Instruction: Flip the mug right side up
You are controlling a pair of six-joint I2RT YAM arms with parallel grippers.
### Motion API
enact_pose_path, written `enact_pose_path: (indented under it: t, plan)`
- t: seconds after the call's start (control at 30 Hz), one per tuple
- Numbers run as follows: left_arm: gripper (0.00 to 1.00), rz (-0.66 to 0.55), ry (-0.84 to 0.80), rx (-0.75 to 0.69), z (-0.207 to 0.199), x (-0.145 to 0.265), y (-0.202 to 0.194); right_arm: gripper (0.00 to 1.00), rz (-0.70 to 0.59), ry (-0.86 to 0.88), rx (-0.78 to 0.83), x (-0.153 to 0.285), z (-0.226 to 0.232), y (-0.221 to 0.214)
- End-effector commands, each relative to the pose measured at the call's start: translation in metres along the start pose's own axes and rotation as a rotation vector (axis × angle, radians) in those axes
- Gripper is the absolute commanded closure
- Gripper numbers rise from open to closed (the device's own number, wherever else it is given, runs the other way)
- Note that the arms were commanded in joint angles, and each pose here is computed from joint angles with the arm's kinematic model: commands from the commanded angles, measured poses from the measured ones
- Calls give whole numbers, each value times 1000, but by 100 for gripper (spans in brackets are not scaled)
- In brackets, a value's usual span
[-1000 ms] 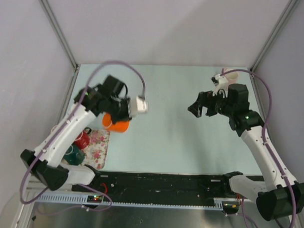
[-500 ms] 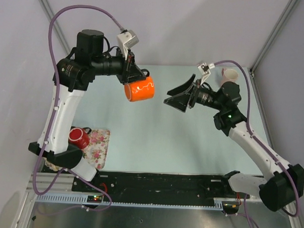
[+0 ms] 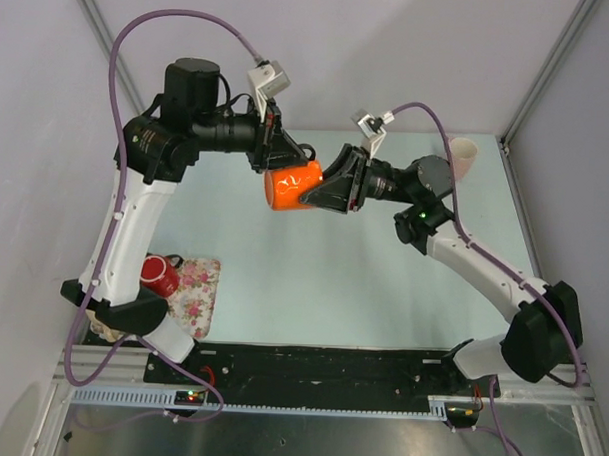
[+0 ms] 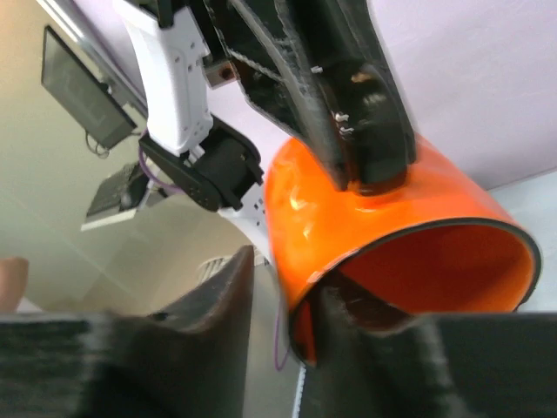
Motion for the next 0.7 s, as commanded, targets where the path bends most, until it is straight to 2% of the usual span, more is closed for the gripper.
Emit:
enact_pose_path:
  t: [0.0,0.07,0.13,0.23,0.27,0.3,0.47,0.57,0.67]
  plan:
    - [100,-121,-7,-76,-8,7,34,85,51,130,2,-9,23,3]
    - [100,-110,28,-74,-2,6,30,96,43,74,-26,-3,11,7]
    - [72,-82,96,-61,10,4,21,99,18,-79,-65,9,-15,11]
    - [22,-27,216,-58,30,4,4,100,0,-351,-47,35,-51,15]
    - [11,-8,243,-63,35,4,-1,100,-8,-436,-36,45,-59,16]
    - [6,9,288,-64,42,5,-6,100,-5,-527,-38,60,-70,16]
    - [1,64,537,-88,79,23,-11,100,-39,-1019,-63,155,-116,21]
    - [0,110,631,-106,91,33,-20,100,-28,-1457,-86,244,-142,24]
    - [0,166,647,-95,94,33,-40,100,-27,-1788,-134,325,-150,32]
Point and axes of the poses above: each gripper's point midway between its finger pads, its own x axis back along the fingers, its own z axis along the line the jaws close on, y = z × x, the point moved 3 cm from there along x, back along the fingers, and after that the axes turned 7 degrees about -x, right-handed, at the moved point
